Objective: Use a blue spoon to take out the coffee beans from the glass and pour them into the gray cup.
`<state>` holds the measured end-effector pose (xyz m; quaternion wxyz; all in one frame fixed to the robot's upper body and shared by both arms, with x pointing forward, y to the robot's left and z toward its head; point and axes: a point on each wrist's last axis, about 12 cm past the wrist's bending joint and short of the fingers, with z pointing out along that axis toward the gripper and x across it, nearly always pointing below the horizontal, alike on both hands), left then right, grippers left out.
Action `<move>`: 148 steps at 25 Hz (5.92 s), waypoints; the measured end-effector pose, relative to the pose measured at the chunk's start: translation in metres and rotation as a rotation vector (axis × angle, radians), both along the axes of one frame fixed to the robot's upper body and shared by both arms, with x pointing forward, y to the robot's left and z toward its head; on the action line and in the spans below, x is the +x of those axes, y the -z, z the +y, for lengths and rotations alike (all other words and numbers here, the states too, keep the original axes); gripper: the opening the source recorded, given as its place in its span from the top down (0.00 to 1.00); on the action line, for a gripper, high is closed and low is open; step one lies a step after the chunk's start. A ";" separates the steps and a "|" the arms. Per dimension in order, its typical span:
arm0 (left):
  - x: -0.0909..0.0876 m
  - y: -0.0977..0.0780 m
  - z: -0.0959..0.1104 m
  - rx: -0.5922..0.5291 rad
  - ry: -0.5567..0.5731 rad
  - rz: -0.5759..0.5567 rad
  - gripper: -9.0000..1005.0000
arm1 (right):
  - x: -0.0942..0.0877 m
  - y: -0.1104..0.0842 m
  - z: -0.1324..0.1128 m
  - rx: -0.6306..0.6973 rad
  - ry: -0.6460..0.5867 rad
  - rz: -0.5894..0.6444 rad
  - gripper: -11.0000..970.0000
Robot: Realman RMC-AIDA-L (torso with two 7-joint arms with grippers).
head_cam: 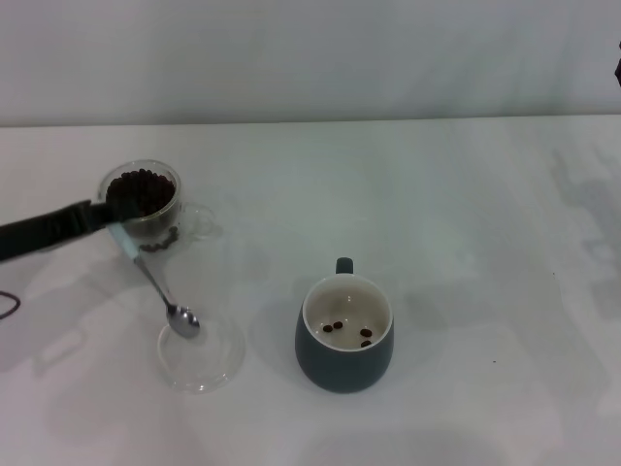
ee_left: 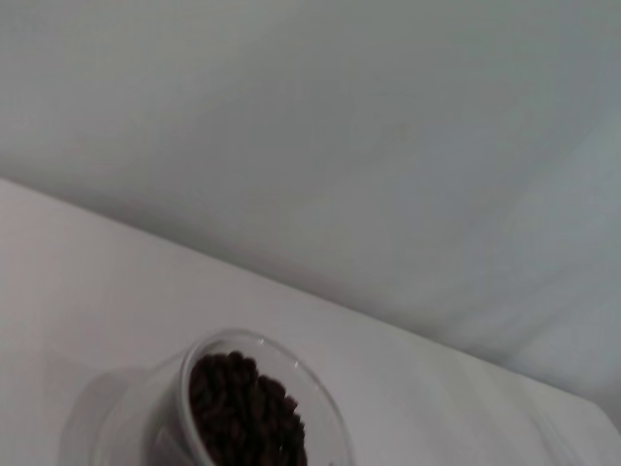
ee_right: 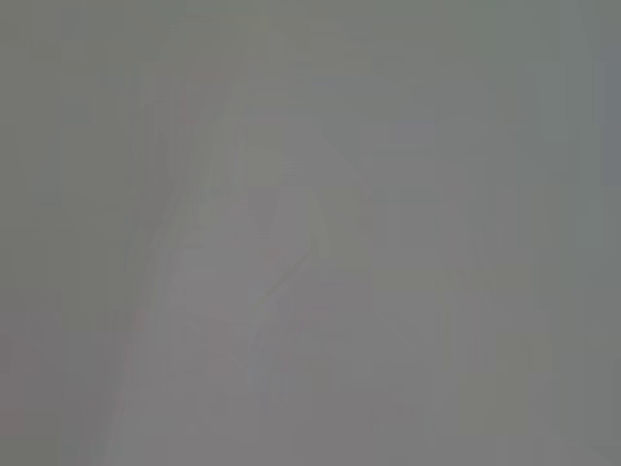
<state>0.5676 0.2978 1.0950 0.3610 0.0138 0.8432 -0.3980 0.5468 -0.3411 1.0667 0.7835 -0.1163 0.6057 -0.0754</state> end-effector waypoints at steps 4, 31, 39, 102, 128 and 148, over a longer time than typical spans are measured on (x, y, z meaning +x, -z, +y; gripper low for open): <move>-0.004 0.010 -0.001 -0.021 -0.002 0.024 0.86 | 0.000 0.000 0.000 0.002 -0.001 0.000 0.40; -0.015 0.048 -0.015 -0.070 -0.008 0.067 0.85 | -0.002 0.003 0.005 -0.006 -0.024 0.015 0.40; -0.017 0.055 -0.016 -0.070 -0.025 0.091 0.82 | -0.003 0.003 0.004 -0.005 -0.023 0.009 0.40; -0.083 0.062 0.081 0.370 -0.294 -0.445 0.25 | -0.019 0.009 0.028 0.069 -0.224 0.010 0.40; -0.073 0.070 0.064 0.590 -0.567 -0.789 0.25 | -0.022 0.014 0.065 0.102 -0.439 0.073 0.40; -0.077 0.071 0.059 0.609 -0.601 -0.832 0.25 | -0.027 0.016 0.062 0.084 -0.427 0.067 0.40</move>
